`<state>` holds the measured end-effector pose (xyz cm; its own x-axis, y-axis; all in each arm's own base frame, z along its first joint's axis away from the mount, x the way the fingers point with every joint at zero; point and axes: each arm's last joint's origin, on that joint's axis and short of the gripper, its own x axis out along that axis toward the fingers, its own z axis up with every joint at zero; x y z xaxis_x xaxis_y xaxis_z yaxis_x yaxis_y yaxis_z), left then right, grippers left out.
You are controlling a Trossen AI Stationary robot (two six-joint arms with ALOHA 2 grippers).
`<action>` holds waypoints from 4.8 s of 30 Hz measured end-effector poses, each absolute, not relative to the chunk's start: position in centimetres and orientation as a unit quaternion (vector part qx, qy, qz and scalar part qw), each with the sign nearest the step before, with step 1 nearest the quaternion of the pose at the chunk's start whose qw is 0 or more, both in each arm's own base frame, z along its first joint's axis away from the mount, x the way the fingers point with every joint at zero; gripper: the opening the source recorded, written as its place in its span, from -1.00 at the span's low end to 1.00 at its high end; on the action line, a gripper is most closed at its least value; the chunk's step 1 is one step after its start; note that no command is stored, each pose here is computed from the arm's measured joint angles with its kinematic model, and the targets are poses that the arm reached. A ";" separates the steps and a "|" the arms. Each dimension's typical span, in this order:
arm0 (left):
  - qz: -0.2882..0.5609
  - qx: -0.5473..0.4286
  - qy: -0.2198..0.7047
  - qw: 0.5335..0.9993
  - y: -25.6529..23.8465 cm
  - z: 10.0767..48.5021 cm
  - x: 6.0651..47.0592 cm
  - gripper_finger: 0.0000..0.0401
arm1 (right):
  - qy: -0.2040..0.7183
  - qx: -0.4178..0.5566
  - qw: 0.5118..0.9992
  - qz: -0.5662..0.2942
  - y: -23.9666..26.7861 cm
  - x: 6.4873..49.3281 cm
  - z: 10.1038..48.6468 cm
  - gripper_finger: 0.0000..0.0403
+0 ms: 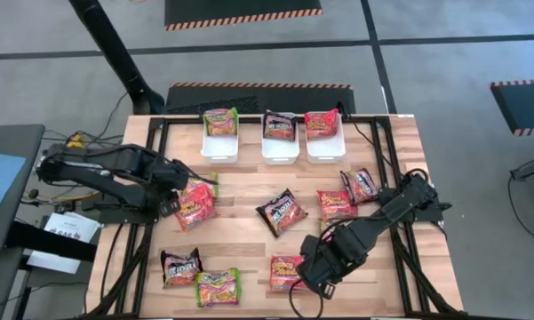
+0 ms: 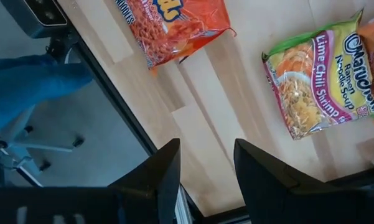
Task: Sort Maruchan noodles
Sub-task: Put the orange noodle pack into the right white bin
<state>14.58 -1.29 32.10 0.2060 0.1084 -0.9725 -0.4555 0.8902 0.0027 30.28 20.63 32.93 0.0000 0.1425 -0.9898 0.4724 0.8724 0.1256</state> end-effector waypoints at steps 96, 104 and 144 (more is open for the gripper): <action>0.058 -0.227 0.362 0.902 -2.6 26.7 20.4 -1.00 | 0.613 0.122 0.781 -0.011 3.1 36.9 36.5 -0.32; 0.063 -0.215 0.327 0.918 -2.5 29.0 20.8 -1.00 | 0.575 0.123 0.807 0.054 -2.7 36.7 38.1 -0.32; 0.228 -0.178 0.246 0.925 0.6 30.6 21.1 -1.00 | 0.364 0.083 0.922 0.108 -14.7 37.4 39.4 0.18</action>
